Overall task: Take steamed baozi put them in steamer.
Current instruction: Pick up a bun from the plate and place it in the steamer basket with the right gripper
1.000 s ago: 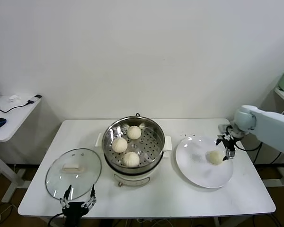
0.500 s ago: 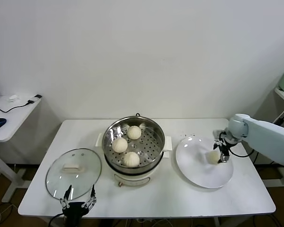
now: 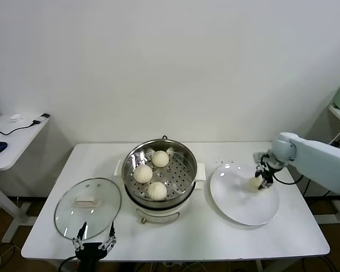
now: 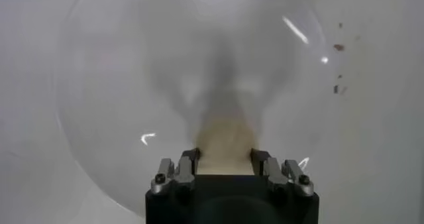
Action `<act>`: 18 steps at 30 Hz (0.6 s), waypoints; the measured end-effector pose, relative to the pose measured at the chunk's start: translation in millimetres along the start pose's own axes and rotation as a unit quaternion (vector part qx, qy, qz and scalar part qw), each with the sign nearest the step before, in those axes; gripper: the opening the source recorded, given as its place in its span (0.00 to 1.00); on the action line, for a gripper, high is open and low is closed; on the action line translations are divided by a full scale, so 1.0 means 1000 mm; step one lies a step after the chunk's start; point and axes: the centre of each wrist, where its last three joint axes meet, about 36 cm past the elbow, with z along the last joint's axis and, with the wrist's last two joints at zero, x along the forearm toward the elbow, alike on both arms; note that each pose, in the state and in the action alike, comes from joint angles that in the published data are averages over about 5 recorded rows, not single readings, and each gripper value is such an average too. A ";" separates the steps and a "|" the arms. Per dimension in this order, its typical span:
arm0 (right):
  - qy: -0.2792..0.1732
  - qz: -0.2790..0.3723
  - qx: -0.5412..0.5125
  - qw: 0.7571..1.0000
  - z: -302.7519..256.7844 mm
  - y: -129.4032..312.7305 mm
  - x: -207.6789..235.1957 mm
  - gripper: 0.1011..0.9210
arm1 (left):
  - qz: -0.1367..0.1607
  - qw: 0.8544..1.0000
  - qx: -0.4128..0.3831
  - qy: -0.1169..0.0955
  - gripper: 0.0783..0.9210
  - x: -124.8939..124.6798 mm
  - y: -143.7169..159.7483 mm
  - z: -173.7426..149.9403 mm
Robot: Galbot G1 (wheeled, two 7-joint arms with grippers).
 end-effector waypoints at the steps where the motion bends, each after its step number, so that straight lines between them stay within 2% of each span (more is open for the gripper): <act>1: -0.004 0.004 0.003 1.000 -0.005 -0.005 0.011 0.55 | 0.001 1.000 0.000 0.000 0.88 0.000 0.000 0.000; 6: -0.033 0.025 0.017 0.999 -0.042 -0.026 0.075 0.55 | 0.005 1.000 -0.001 -0.002 0.88 0.000 -0.001 -0.001; 12: -0.092 0.050 0.030 0.994 -0.107 -0.040 0.163 0.55 | 0.013 1.000 -0.004 -0.006 0.88 0.001 -0.003 -0.004; 18: -0.134 0.048 0.051 0.989 -0.186 -0.032 0.208 0.55 | 0.015 1.000 -0.003 -0.011 0.88 0.002 -0.004 -0.008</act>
